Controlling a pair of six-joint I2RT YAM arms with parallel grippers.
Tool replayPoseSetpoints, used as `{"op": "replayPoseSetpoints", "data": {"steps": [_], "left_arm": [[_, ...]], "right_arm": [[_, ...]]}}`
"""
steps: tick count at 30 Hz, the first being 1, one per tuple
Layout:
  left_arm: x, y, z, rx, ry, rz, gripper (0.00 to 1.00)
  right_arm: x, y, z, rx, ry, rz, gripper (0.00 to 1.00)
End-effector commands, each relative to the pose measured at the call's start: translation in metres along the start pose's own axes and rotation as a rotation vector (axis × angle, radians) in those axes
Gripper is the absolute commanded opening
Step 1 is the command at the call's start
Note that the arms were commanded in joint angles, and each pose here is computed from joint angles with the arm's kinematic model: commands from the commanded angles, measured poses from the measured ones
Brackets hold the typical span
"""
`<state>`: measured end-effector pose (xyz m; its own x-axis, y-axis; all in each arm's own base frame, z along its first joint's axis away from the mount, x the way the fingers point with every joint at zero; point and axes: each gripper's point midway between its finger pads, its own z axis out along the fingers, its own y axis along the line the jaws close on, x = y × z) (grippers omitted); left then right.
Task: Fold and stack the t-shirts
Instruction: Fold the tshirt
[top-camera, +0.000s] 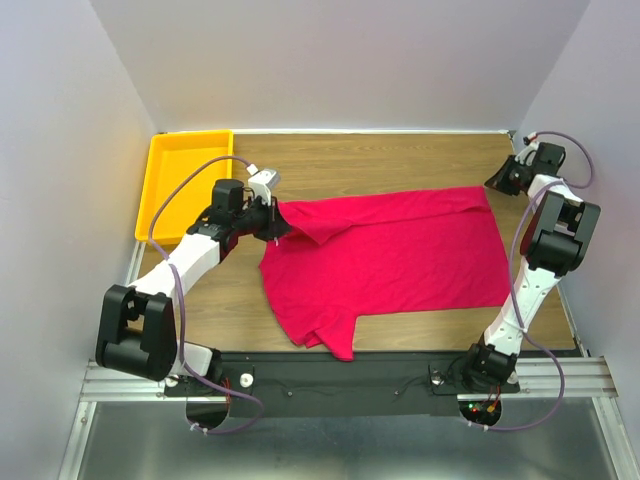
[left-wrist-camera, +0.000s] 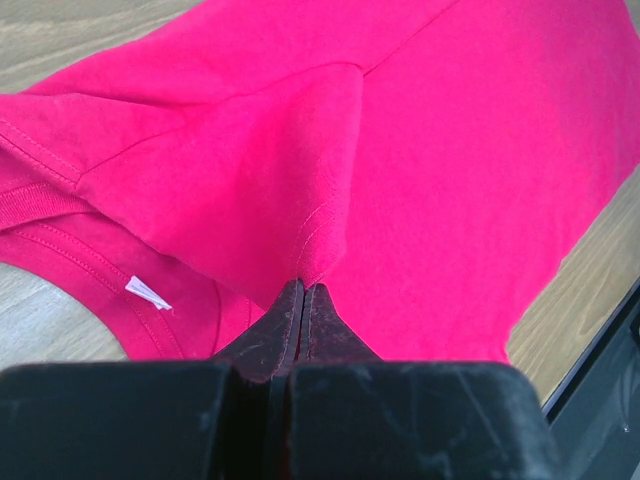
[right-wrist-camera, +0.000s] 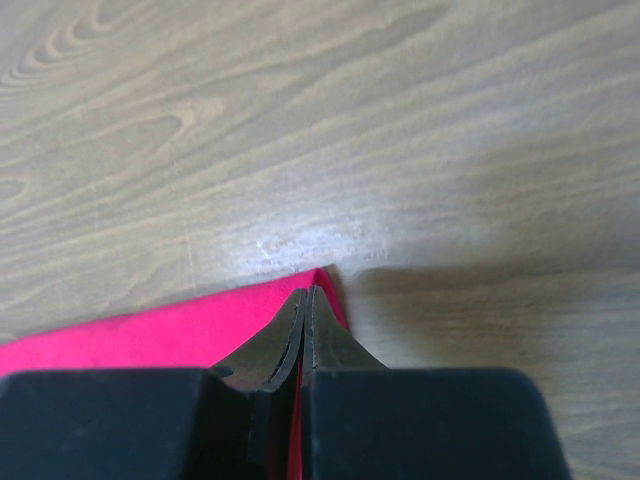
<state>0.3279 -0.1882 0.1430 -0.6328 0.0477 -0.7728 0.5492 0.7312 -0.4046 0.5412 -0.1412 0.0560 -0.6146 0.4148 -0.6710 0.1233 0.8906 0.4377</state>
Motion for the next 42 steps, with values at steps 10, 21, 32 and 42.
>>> {"op": "replayPoseSetpoints", "data": {"steps": [10,21,32,42], "left_arm": [[-0.005,-0.006,0.002,0.04,0.004,0.02,0.0],[-0.004,-0.006,0.004,0.046,0.013,0.016,0.0],[-0.003,-0.005,0.005,0.049,0.016,0.016,0.0],[-0.001,-0.005,0.006,0.048,0.02,0.014,0.0]], "right_arm": [[-0.03,0.004,0.002,-0.01,-0.063,-0.033,0.05],[-0.005,-0.002,0.004,-0.002,-0.01,-0.035,0.38],[0.018,-0.002,0.005,-0.021,0.041,-0.025,0.33],[-0.006,0.005,0.003,-0.035,-0.005,-0.026,0.01]]}}
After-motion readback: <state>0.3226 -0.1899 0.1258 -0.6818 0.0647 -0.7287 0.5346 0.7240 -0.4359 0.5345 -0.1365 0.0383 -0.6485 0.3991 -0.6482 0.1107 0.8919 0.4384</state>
